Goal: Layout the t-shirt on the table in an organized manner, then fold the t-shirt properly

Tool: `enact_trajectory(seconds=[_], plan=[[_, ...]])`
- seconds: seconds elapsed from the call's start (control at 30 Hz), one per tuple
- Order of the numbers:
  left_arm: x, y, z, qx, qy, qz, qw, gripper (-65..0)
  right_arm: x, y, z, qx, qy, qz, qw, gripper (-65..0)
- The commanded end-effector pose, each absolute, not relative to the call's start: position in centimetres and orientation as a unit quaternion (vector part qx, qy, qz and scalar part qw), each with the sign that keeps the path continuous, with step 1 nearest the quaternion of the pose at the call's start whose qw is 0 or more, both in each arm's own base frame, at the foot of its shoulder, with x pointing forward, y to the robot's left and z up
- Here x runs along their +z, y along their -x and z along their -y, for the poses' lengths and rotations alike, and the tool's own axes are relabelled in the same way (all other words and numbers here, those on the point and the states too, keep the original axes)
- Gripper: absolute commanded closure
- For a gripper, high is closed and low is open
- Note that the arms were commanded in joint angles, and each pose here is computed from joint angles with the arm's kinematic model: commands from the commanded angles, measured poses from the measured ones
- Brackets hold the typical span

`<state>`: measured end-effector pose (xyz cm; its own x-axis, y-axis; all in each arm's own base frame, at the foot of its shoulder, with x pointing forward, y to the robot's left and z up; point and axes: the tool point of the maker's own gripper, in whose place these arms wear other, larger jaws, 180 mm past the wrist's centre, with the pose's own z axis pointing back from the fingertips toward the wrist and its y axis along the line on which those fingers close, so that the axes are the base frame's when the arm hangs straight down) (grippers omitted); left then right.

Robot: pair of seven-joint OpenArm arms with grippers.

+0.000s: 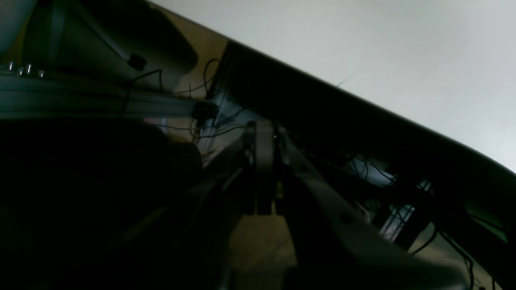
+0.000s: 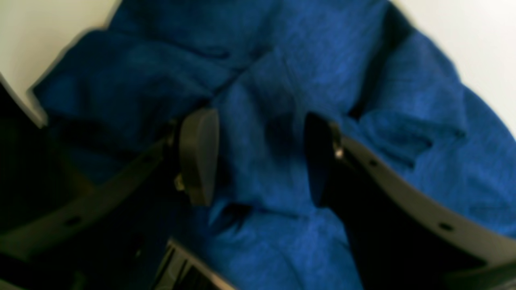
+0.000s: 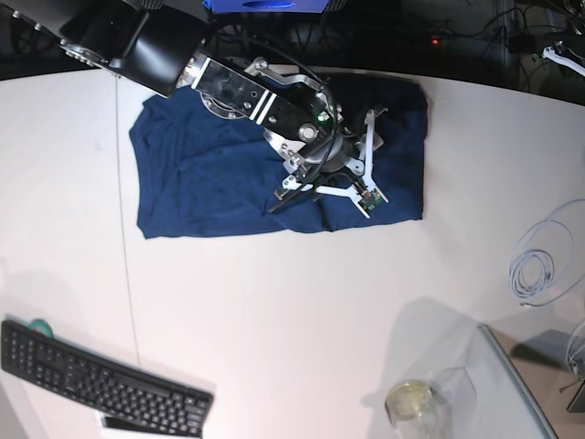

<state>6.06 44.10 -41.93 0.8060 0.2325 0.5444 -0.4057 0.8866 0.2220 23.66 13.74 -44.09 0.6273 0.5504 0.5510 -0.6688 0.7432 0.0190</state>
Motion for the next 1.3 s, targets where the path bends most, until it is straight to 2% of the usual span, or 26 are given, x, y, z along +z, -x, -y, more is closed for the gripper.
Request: enact_trajectory(seconds=[0.0,0.43,0.47,0.6,0.77,0.87,0.9,1.13,1.27], plan=[[-40.7,-6.4,-45.1,0.166,-0.182,0.275,0.930,0.0,-42.9,-25.0,-14.9,0.338,-0.117,0.287,0.889,-32.1],[-40.7,-6.4,-45.1,0.165,-0.182,0.274,0.930,0.0,-43.4,-27.0,-15.0,0.342,-0.092,0.286,0.891,-31.8],[-40.7,-6.4,-45.1,0.165,-0.182,0.274,0.930,0.0,-43.6,-27.0,-14.9,0.341,-0.090,0.283,0.892,-30.5],[-40.7,-6.5,-45.1,0.165,-0.182,0.275,0.930,0.0,-44.4,-26.5,-14.9,0.357,-0.091,0.270,0.889,-14.3],[-40.7,-6.4,-45.1,0.166,-0.181,0.274,0.930,0.0,-44.6,-25.4,-15.5,0.387,-0.108,0.257,0.879,-13.7],[-40.7,-6.4,-45.1,0.166,-0.181,0.274,0.930,0.0,-44.3,-24.8,-15.9,0.386,-0.118,0.259,0.877,-1.7],[-40.7,-6.4,-45.1,0.166,-0.181,0.274,0.930,0.0,-44.0,-24.5,-16.0,0.386,-0.122,0.260,0.877,0.0],[-40.7,-6.4,-45.1,0.166,-0.181,0.274,0.930,0.0,-42.5,-22.0,-15.3,0.385,-0.146,0.252,0.876,0.0],[-40.7,-6.4,-45.1,0.166,-0.181,0.274,0.930,0.0,-41.7,-22.1,-13.3,0.340,-0.159,0.251,0.892,0.0]])
